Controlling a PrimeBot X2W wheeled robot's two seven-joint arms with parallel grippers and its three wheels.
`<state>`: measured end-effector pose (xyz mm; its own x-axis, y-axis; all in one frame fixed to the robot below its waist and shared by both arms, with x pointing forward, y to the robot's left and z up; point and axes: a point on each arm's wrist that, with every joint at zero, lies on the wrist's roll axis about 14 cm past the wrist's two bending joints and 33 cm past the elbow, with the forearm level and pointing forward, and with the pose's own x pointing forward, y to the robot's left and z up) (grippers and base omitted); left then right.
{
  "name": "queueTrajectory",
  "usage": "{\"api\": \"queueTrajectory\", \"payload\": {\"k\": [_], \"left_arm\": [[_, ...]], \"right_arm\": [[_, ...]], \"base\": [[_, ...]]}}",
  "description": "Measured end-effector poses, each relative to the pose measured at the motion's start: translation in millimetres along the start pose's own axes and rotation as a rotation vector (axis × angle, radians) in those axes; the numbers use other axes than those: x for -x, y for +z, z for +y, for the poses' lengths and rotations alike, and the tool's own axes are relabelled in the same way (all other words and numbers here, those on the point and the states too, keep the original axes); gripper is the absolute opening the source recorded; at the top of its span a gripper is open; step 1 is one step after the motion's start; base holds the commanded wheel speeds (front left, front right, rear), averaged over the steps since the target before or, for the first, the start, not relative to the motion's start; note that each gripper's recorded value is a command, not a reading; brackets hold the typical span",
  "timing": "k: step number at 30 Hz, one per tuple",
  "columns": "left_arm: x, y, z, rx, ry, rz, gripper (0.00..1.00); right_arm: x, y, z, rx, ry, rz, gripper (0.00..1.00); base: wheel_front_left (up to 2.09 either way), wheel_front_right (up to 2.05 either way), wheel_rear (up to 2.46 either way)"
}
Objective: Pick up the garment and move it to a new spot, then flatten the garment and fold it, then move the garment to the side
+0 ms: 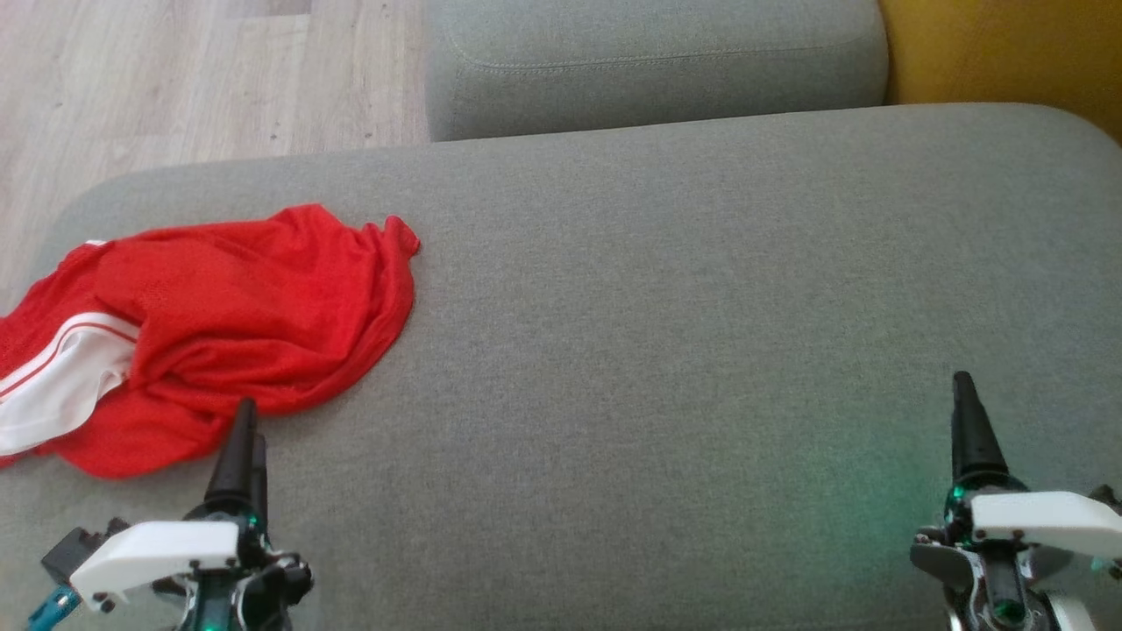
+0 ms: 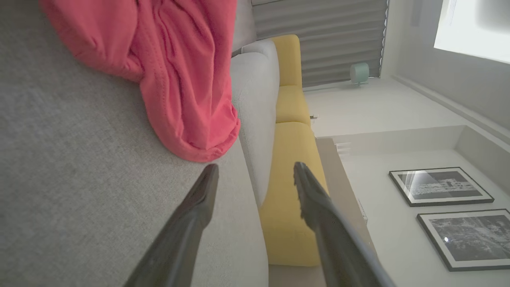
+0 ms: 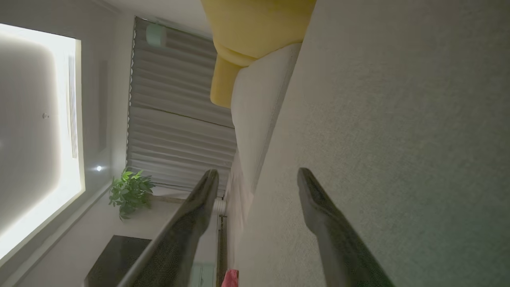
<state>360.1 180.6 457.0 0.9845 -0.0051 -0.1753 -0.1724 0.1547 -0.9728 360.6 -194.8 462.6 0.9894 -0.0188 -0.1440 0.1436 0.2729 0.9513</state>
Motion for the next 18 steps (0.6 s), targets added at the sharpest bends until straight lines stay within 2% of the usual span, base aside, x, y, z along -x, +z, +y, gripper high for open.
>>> {"api": "queueTrajectory", "payload": {"k": [12, 18], "left_arm": [[4.2, -5.0, 2.9, -0.215, 0.027, 0.005, 1.00], [4.3, -5.7, 2.5, -0.314, 0.032, 0.003, 1.00]], "right_arm": [[-0.9, -8.9, 13.9, 0.241, 0.044, 0.018, 1.00], [-0.5, -14.0, 17.5, 0.325, 0.059, 0.028, 1.00]], "base": [[0.00, 0.00, 0.00], [0.00, 0.00, 0.00]]}}
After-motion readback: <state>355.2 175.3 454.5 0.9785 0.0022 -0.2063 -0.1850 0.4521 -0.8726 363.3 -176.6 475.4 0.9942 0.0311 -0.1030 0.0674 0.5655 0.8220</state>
